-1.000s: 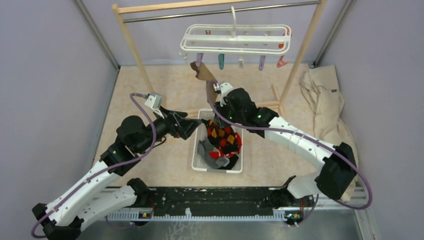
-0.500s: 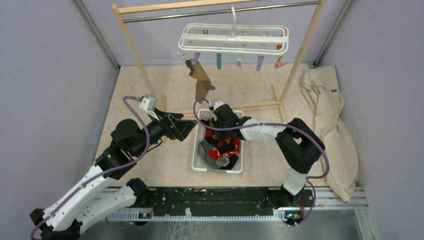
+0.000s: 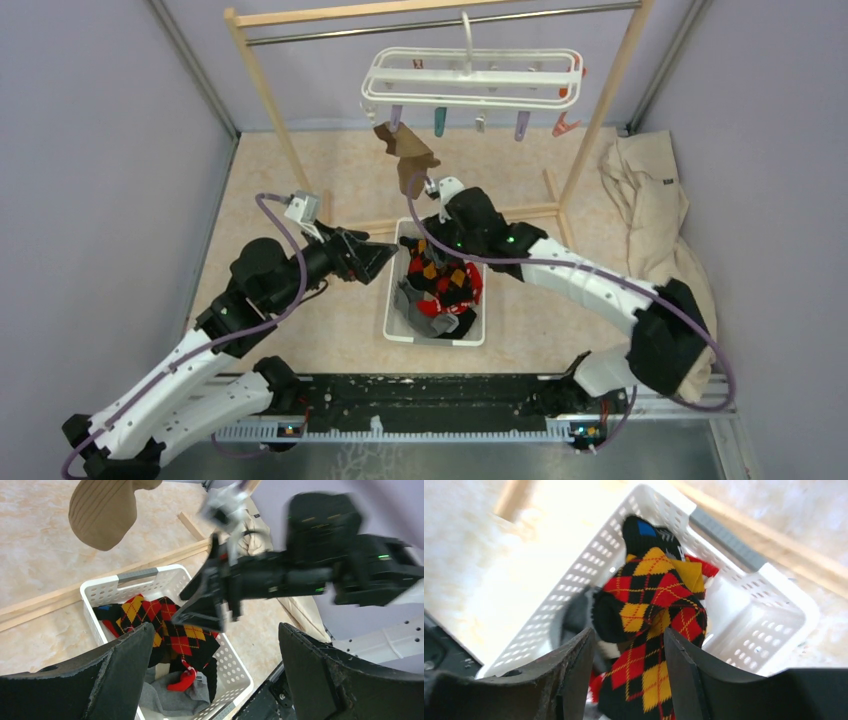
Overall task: Remove the socks clipped to the hanger
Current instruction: Adjust the sock in the bin.
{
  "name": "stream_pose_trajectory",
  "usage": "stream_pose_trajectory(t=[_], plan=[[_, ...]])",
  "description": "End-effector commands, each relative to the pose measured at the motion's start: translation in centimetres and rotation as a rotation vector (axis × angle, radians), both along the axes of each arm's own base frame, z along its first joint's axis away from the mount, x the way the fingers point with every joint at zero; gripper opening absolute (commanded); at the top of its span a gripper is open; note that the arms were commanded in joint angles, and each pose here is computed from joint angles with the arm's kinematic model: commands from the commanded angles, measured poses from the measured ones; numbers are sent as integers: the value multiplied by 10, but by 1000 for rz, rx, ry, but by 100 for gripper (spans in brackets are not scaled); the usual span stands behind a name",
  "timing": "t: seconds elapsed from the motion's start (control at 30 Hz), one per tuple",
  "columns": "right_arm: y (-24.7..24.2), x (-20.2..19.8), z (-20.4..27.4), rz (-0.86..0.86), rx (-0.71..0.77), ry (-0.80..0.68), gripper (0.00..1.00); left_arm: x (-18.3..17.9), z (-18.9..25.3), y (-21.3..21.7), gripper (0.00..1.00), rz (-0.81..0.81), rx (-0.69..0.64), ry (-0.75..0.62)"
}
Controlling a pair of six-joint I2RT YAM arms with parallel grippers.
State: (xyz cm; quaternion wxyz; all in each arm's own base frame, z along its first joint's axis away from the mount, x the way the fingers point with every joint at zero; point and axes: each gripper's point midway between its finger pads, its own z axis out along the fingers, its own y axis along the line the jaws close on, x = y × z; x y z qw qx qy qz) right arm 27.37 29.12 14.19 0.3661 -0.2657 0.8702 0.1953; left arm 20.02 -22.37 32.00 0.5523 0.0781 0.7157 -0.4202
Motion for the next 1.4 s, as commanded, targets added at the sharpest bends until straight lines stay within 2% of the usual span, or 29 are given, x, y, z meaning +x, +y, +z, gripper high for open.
stream_pose_trajectory(t=[0.0,0.2,0.47,0.7,0.87,1.03,1.17,1.37], plan=[[-10,-21,64,33,77,-91,54,3,-4,-4,99,-3,2,11],[-27,-52,37,31,78,-35,47,5,-16,-6,99,-3,26,35],[-12,-89,-26,105,31,67,50,-1,-43,-1,99,1,49,103],[-17,-89,-82,37,-71,131,51,-9,-73,2,99,-8,80,177],[-6,-82,-99,72,-150,152,52,-19,-76,-13,99,-123,113,169],[14,-81,-79,137,-174,115,53,-22,-77,-13,99,-154,218,214],[19,-81,-33,138,-97,74,55,-22,-64,-8,99,-124,156,169],[12,-98,37,164,53,35,63,-19,-60,-1,99,-80,119,151]])
